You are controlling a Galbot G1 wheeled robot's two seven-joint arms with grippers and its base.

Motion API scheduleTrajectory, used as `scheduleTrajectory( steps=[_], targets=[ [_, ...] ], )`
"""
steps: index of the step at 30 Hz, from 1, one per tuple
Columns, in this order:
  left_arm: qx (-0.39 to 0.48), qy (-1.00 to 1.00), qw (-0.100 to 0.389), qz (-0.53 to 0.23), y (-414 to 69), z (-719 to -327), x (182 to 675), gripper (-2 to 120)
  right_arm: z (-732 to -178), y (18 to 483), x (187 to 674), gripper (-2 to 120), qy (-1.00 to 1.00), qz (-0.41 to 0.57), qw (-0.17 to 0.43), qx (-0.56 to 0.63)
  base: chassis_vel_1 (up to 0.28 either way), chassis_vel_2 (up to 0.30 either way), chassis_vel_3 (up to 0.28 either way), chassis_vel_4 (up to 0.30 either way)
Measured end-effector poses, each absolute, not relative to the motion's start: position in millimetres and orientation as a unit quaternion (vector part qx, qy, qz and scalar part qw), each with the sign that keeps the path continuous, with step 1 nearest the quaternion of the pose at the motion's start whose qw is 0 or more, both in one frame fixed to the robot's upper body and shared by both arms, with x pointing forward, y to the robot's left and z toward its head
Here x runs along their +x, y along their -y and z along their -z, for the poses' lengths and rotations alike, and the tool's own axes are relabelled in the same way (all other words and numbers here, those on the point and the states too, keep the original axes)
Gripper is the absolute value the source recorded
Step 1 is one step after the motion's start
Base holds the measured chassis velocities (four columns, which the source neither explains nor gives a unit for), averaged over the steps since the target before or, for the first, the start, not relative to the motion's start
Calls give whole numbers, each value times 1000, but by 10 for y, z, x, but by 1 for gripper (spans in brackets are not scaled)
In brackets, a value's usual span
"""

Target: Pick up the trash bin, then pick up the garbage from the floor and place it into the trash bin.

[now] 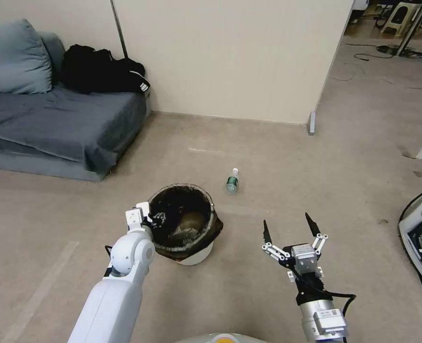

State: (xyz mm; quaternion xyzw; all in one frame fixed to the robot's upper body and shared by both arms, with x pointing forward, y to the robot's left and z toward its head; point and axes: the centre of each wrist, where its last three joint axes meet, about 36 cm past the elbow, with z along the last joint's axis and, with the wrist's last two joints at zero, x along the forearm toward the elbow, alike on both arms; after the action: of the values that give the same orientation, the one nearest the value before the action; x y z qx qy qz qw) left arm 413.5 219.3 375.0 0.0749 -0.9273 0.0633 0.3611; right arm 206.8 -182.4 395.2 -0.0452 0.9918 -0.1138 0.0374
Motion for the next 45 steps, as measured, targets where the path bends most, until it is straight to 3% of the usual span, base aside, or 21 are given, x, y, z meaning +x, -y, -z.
scheduleTrajectory(
  steps=[9, 16, 19, 26, 31, 38, 45],
  targets=[
    [82, 925, 364, -70, -2106, -3747, 4133, 15, -4007, 1824, 2104, 100, -986, 156, 53, 3, 0, 0, 0, 0],
    [90, 924, 365, -70, -2097, -3752, 4094, 15, -4024, 1826, 2118, 100, -983, 171, 61, 14, 0, 0, 0, 0],
    [94, 924, 363, -72, -2098, -3772, 4057, 14, -4000, 1872, 2165, 100, -975, 197, 100, -2, 0, 0, 0, 0],
    [96, 930, 348, -68, -2080, -3934, 3851, 3, -3978, 1910, 2201, 100, -967, 218, 130, -19, 0, 0, 0, 0],
    [102, 942, 312, -62, -2045, -4188, 3639, 0, -3975, 1910, 2204, 100, -971, 202, 129, -18, 0, 0, 0, 0],
    [107, 963, 242, -47, -1993, -4732, 3016, 0, -3958, 1897, 2209, 100, -987, 107, 115, -11, 0, 0, 0, 0],
    [132, 970, 202, -13, -1969, -4911, 2673, 0, -3945, 1880, 2230, 100, -988, 98, 115, -15, 0, 0, 0, 0]
  ],
)
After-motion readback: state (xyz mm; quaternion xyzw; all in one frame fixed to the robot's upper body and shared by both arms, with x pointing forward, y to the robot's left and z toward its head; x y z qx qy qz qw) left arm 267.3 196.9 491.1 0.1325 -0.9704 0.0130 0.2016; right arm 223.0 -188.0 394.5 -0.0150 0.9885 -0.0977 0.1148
